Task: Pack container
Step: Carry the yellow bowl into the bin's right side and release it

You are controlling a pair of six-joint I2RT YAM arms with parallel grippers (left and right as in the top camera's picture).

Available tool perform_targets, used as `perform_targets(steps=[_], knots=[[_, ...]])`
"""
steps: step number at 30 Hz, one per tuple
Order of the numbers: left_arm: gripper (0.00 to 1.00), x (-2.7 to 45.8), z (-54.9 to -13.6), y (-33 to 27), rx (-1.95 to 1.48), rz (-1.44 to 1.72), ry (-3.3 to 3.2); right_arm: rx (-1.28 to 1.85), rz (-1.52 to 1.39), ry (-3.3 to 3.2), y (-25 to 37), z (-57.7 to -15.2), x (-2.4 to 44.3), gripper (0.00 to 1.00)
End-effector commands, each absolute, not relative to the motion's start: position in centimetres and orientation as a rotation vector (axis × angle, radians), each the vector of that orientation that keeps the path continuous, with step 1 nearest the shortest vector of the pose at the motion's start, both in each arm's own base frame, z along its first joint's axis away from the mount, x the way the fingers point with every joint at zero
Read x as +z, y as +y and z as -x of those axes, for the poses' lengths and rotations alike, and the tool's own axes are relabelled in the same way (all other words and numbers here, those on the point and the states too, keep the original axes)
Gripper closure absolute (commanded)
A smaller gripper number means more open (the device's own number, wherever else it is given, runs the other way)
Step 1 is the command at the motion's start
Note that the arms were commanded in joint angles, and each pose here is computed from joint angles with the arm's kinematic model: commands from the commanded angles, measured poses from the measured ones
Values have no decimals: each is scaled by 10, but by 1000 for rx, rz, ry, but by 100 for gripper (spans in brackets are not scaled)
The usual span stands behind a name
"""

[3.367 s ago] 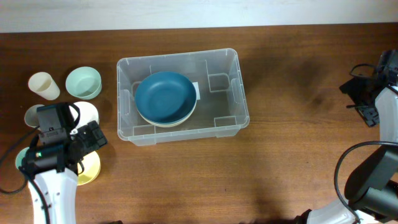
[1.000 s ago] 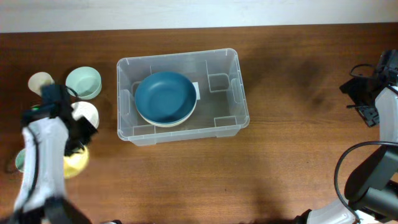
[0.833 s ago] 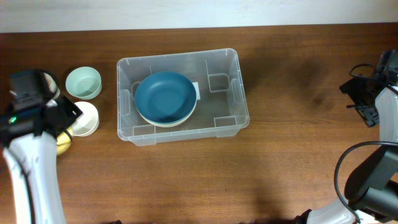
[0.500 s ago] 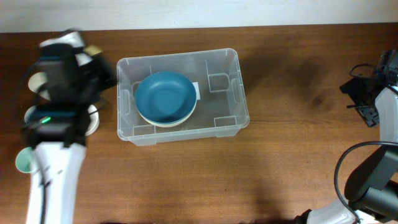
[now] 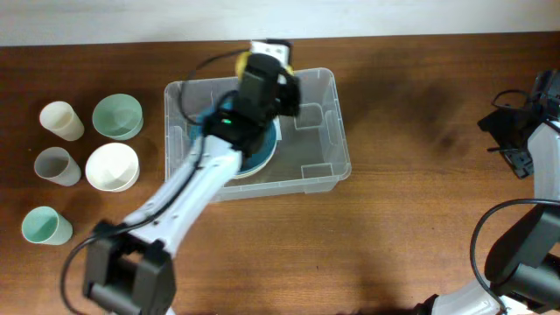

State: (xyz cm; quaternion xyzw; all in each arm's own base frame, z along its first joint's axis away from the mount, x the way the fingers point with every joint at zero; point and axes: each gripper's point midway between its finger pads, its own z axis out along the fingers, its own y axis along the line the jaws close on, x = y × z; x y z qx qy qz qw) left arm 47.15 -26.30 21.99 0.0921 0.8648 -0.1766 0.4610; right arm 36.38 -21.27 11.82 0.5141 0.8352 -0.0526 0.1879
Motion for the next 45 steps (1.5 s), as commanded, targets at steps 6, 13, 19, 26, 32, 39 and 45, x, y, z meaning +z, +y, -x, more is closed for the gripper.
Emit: perform_targets(steps=[6, 13, 19, 26, 32, 39, 45], knots=[[99, 159, -470, -286, -338, -326, 2216, -169, -1470, 2344, -215, -360, 115, 1], [98, 128, -463, -292, -367, -371, 2295, -169, -1470, 2344, -215, -360, 115, 1], [93, 123, -459, -298, -408, -395, 2309, -169, -1469, 2344, -215, -361, 115, 1], [81, 122, -458, -299, -415, -400, 2314, -169, -1470, 2344, -215, -360, 115, 1], [76, 122, -458, -299, -414, -399, 2313, -169, -1469, 2344, -215, -361, 115, 1], [44, 128, -462, -300, -408, -427, 2281, -169, -1470, 2344, -215, -360, 115, 1], [38, 192, -483, -265, -266, -380, 2190, -169, -1469, 2344, -215, -361, 115, 1]])
